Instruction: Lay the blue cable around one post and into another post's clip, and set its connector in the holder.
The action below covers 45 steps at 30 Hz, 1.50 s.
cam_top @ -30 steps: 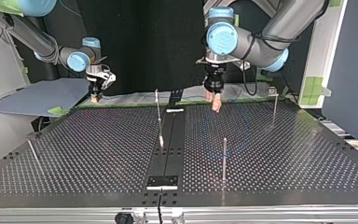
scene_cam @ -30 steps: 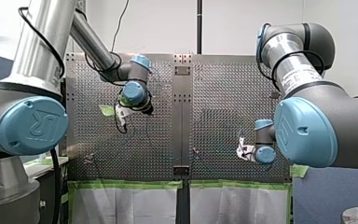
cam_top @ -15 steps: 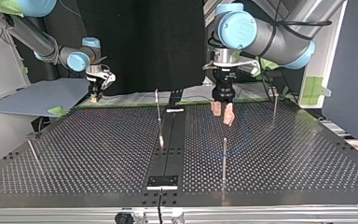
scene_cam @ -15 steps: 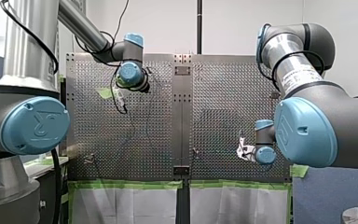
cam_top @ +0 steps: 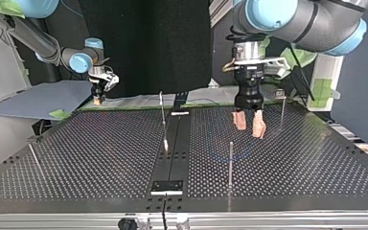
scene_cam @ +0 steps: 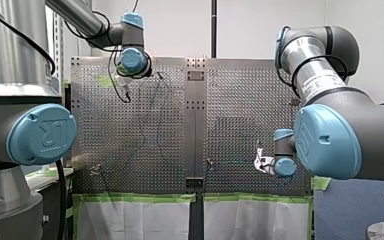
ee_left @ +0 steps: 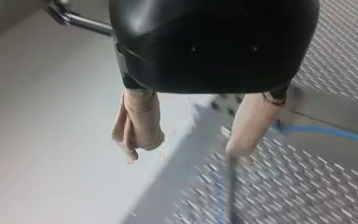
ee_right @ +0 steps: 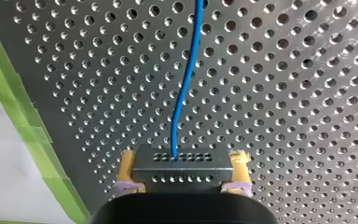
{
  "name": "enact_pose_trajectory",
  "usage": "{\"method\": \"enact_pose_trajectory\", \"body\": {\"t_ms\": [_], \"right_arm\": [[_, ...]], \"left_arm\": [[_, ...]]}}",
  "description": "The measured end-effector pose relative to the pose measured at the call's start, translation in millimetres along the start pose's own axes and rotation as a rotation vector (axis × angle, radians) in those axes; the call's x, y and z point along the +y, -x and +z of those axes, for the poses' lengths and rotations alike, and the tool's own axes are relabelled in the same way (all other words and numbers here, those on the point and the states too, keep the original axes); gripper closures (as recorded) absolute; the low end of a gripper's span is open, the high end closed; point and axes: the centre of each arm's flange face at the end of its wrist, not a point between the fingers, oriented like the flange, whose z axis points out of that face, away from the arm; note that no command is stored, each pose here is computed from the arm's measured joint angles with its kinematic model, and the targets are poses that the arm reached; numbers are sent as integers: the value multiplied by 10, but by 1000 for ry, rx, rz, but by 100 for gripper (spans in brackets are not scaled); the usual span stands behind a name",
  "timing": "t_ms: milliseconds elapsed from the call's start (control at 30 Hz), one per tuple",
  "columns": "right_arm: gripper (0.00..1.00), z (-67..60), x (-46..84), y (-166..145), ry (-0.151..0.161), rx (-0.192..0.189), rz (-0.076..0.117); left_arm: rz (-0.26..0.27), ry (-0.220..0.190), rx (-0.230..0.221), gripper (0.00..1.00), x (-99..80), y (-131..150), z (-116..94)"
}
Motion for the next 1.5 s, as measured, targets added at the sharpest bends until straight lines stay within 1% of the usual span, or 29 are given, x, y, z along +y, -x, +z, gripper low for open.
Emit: {"method": "enact_pose_trajectory", "body": {"t_ms": [33,133,267,433,633,700,767,967,1200,1367,1500], "right_arm": [[39,-1,0,6,0,-1,0],[39,-1,2,18,0,-3,0],[39,0,7,27,0,-3,1],[39,-1,9,42,-1,-6,2],[39,-7,-14,55,-5,-8,-2],[39,-8,-19,58,-6,-9,-3],[39,-9,-31,60,-8,-8,-3],[39,-3,-64,55,-13,-6,-1],[39,-7,-83,63,-16,-9,-1],[39,-5,-85,65,-16,-7,-1],[39,-4,-86,64,-17,-7,-1]], "left_arm": [[-11,-12,-8,0,-25,54,-15],[-26,-29,-19,0,-61,134,-42],[-43,-44,-14,0,-65,104,-14],[-66,-76,19,0,-41,-103,98],[-84,-89,44,0,30,-367,247],[-85,-84,49,0,66,-439,287],[-83,-69,57,0,129,-525,335],[-78,-7,83,0,355,-743,460],[-73,40,53,0,563,-682,596],[-44,39,55,0,567,-682,597],[-29,17,70,0,515,-708,570]]}}
